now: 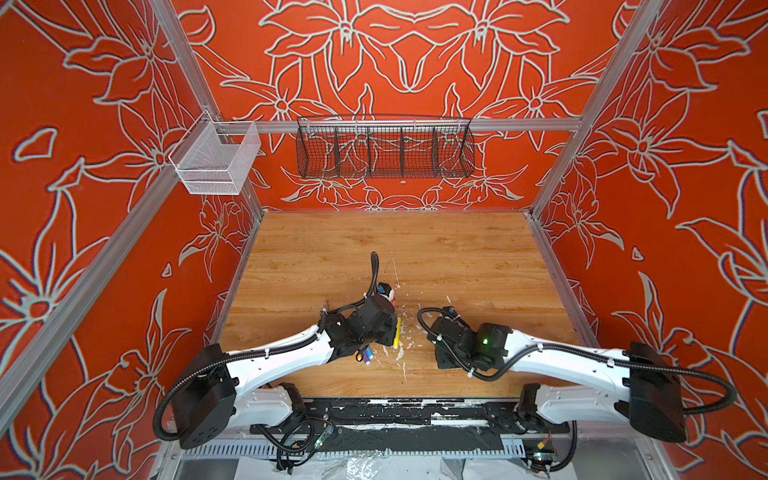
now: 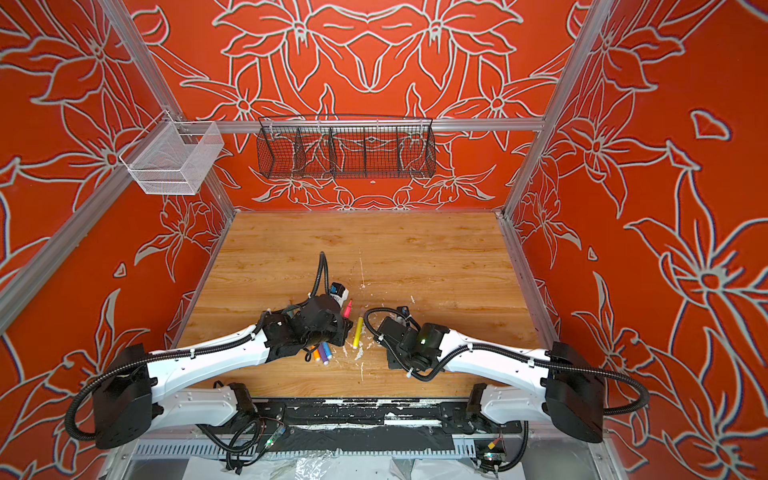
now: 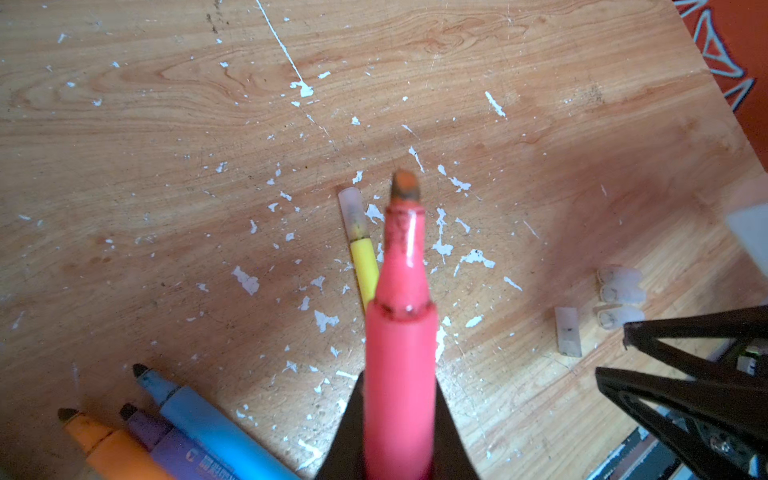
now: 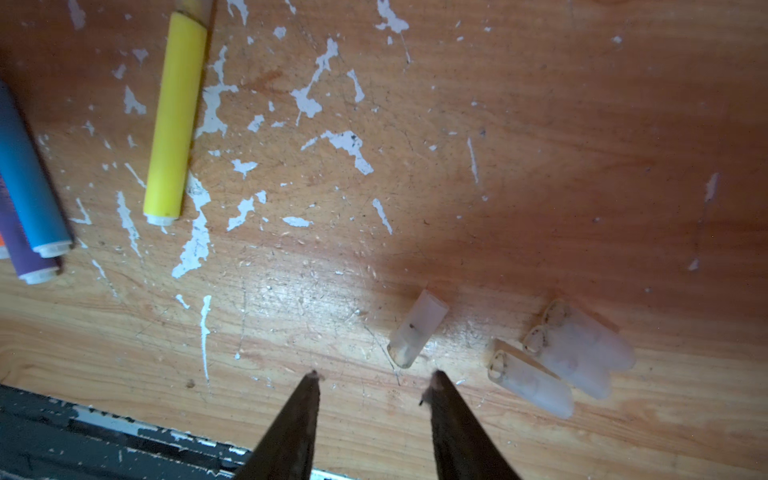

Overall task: Insert the pens into the pen caps
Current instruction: 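Lower the right gripper onto a translucent cap and grasp it, then lift the cap with the right gripper over the pink marker tip, then push the cap down onto the pink marker tip with the right gripper, then open and withdraw the right gripper while the left gripper lowers the capped marker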

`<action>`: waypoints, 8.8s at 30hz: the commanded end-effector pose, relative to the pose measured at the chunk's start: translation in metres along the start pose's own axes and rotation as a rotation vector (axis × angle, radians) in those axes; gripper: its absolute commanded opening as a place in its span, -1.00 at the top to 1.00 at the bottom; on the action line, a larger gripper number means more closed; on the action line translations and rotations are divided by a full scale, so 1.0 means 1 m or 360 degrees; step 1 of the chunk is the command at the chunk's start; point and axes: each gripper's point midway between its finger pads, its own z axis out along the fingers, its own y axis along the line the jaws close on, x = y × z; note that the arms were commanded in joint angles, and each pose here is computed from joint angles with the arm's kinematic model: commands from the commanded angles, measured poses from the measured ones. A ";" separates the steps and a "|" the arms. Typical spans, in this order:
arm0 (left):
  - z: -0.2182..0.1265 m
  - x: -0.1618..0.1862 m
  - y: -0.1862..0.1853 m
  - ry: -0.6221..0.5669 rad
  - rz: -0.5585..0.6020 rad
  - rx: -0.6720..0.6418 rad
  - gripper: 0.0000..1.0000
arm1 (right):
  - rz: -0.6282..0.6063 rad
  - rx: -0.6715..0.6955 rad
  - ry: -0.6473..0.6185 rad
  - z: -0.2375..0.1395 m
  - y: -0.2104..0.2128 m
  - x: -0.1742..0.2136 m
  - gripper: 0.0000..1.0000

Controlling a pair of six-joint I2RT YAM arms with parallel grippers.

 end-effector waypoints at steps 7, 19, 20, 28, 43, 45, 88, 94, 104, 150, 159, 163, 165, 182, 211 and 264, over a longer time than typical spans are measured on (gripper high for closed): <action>-0.004 -0.006 0.000 -0.0018 -0.0024 -0.0004 1.00 | -0.0003 0.0100 0.0017 0.027 -0.011 0.000 0.08; -0.008 -0.007 0.000 -0.0029 -0.0024 0.0005 1.00 | 0.0044 0.0126 0.0060 0.047 -0.022 0.009 0.11; -0.008 -0.007 0.000 -0.0029 -0.0023 0.0005 1.00 | 0.0040 0.0124 0.0068 0.048 -0.022 0.010 0.11; -0.009 -0.007 -0.001 -0.0030 -0.0023 0.0012 1.00 | 0.0025 0.0157 0.0119 0.057 -0.023 0.016 0.35; -0.015 -0.007 -0.007 -0.0031 -0.0038 0.0083 1.00 | 0.0138 0.0008 -0.0003 0.042 -0.018 0.008 0.79; -0.018 -0.006 -0.009 -0.0032 -0.0056 0.0111 1.00 | 0.0164 -0.0047 -0.0082 0.032 -0.014 -0.003 0.81; -0.058 -0.005 -0.077 -0.0180 -0.0068 0.0643 1.00 | 0.0533 -0.1235 -0.0927 -0.122 0.112 -0.146 0.99; -0.059 -0.010 -0.074 -0.0214 -0.0071 0.0610 1.00 | 0.0527 -0.1238 -0.0898 -0.117 0.114 -0.138 1.00; -0.064 -0.010 -0.073 -0.0222 -0.0064 0.0618 1.00 | 0.0521 -0.1189 -0.0910 -0.112 0.111 -0.137 1.00; -0.068 -0.024 -0.074 -0.0286 -0.0033 0.0582 1.00 | 0.0513 -0.1224 -0.0868 -0.104 0.115 -0.128 1.00; -0.069 -0.049 -0.070 -0.0374 -0.0110 0.0620 1.00 | 0.0452 -0.1331 -0.0775 -0.105 0.142 -0.104 1.00; -0.079 -0.057 -0.072 -0.0414 -0.0101 0.0673 1.00 | 0.0445 -0.1321 -0.0758 -0.099 0.142 -0.101 1.00; -0.078 -0.056 -0.070 -0.0410 -0.0100 0.0669 1.00 | 0.0432 -0.1333 -0.0765 -0.100 0.142 -0.100 0.96; -0.066 -0.025 -0.057 -0.0361 0.0011 0.0660 1.00 | 0.0359 -0.1240 -0.1190 -0.181 0.096 -0.131 -0.11; -0.071 -0.032 -0.057 -0.0407 0.0053 0.0635 1.00 | 0.0356 -0.1324 -0.0833 -0.124 0.153 -0.151 0.98; -0.028 -0.039 0.071 -0.0338 -0.0544 -0.0132 1.00 | 0.0201 -0.0877 -0.0957 -0.125 0.072 -0.131 0.18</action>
